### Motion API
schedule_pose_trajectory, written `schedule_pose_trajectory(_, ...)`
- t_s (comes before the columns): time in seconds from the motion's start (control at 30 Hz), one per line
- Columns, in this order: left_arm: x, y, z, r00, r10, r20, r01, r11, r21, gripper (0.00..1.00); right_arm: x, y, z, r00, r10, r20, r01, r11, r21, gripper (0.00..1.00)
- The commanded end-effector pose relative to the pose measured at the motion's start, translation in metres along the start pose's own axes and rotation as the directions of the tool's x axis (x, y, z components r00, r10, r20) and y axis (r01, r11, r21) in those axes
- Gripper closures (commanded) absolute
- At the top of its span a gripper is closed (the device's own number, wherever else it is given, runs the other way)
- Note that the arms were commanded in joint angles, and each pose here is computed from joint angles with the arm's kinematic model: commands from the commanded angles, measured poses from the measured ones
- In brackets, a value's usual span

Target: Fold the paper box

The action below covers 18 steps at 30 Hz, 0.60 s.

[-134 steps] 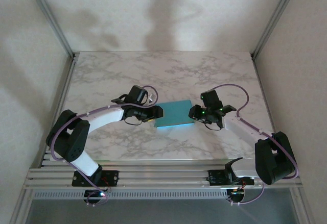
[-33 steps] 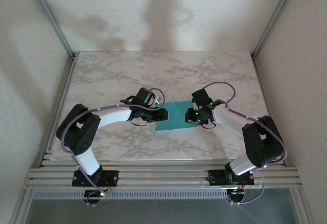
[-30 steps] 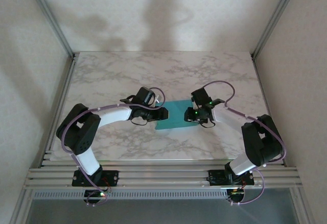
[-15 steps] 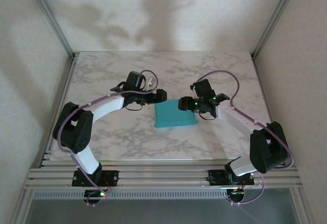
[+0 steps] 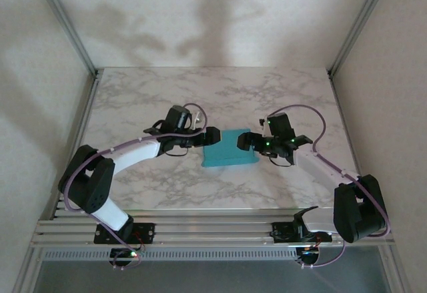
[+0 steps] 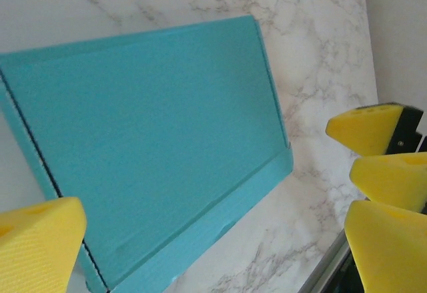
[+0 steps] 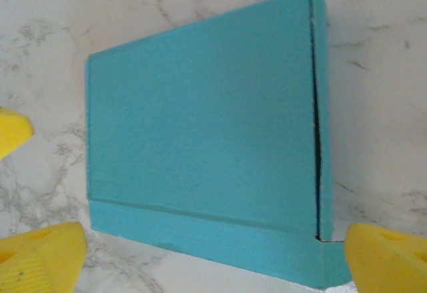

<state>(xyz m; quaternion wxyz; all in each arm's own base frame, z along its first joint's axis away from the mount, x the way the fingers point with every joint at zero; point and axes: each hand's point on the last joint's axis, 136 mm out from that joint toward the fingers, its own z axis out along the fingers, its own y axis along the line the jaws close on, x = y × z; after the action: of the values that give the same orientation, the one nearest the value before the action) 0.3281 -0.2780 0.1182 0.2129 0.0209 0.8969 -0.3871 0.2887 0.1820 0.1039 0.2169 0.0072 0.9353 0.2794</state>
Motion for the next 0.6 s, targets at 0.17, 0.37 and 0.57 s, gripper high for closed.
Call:
schedule_pose_trajectory(0.17,-0.005,0.025,-0.002,0.99,-0.097,0.105,0.106,0.991,-0.087,0.01,0.005,-0.011,0.02,0.994,0.114,0.0,-0.114,0.993,-0.044,0.01)
schedule_pose_trajectory(0.37,-0.001,0.038,0.012,0.984,-0.141,0.112,0.151,0.984,-0.09,0.01,0.005,-0.018,0.033,0.992,0.126,-0.017,-0.127,0.992,-0.025,0.01)
schedule_pose_trajectory(0.57,-0.01,0.026,0.035,0.989,-0.131,0.063,0.132,0.991,-0.027,0.01,0.006,-0.012,0.046,0.993,0.114,-0.031,-0.116,0.99,-0.08,0.01)
